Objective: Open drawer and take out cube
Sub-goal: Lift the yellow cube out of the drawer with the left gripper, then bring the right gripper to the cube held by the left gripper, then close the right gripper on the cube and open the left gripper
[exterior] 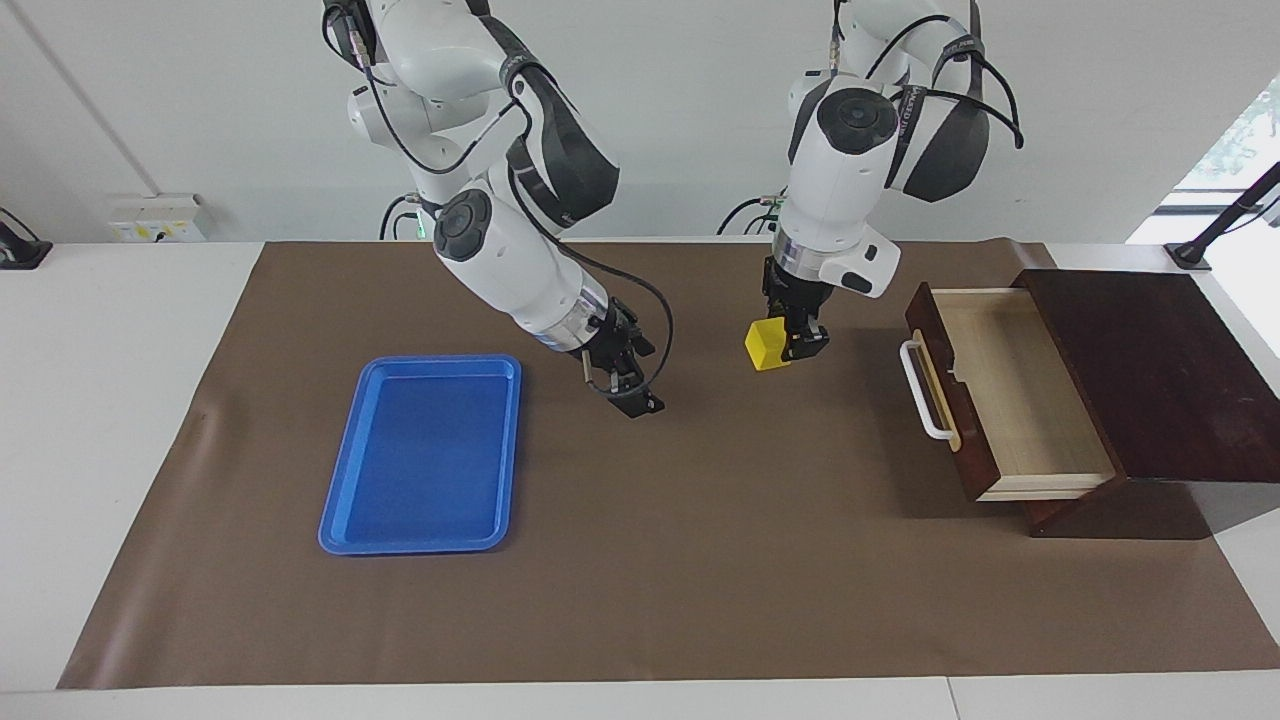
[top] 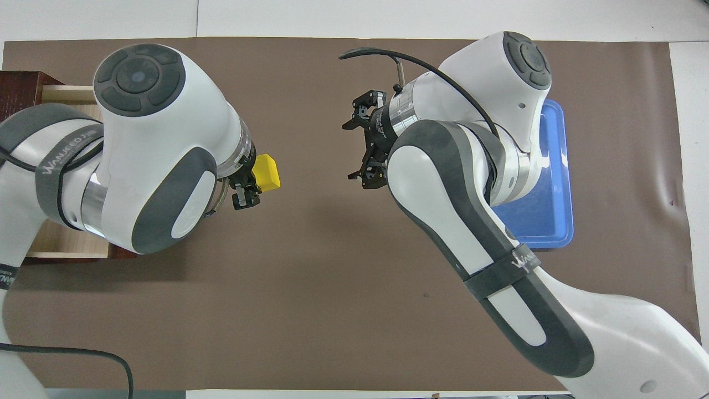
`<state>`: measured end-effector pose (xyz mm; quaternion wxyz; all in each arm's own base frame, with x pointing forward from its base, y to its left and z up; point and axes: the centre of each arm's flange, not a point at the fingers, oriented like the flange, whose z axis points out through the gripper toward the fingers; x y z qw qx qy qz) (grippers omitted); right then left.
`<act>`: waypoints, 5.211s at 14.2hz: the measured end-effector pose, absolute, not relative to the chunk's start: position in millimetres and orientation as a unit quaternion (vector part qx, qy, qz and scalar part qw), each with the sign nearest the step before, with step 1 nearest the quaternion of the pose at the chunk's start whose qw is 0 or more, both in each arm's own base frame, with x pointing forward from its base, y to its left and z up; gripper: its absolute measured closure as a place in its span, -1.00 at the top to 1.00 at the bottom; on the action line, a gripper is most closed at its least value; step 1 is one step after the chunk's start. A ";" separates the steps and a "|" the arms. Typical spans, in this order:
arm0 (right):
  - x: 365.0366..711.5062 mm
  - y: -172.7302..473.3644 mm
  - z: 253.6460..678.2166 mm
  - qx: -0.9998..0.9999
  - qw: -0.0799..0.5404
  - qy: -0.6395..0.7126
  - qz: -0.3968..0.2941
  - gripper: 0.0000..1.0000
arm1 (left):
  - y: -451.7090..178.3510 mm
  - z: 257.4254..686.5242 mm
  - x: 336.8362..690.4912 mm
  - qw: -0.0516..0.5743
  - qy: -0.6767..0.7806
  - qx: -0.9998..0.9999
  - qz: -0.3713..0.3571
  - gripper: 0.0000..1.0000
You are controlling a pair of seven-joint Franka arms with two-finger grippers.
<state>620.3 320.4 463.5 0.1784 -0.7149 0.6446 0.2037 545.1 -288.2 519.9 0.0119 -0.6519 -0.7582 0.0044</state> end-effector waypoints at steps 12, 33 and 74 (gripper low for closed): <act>621.7 394.6 464.3 -0.758 0.126 0.609 0.196 0.79 | -314.4 519.4 535.8 -0.009 -0.744 -0.668 0.000 0.09; 615.2 407.3 477.0 -0.765 0.122 0.607 0.181 0.76 | -314.9 513.3 535.8 -0.011 -0.744 -0.668 -0.001 0.09; 604.1 443.9 476.1 -0.738 0.155 0.624 0.206 0.67 | -309.4 509.1 537.7 -0.009 -0.747 -0.665 -0.001 0.09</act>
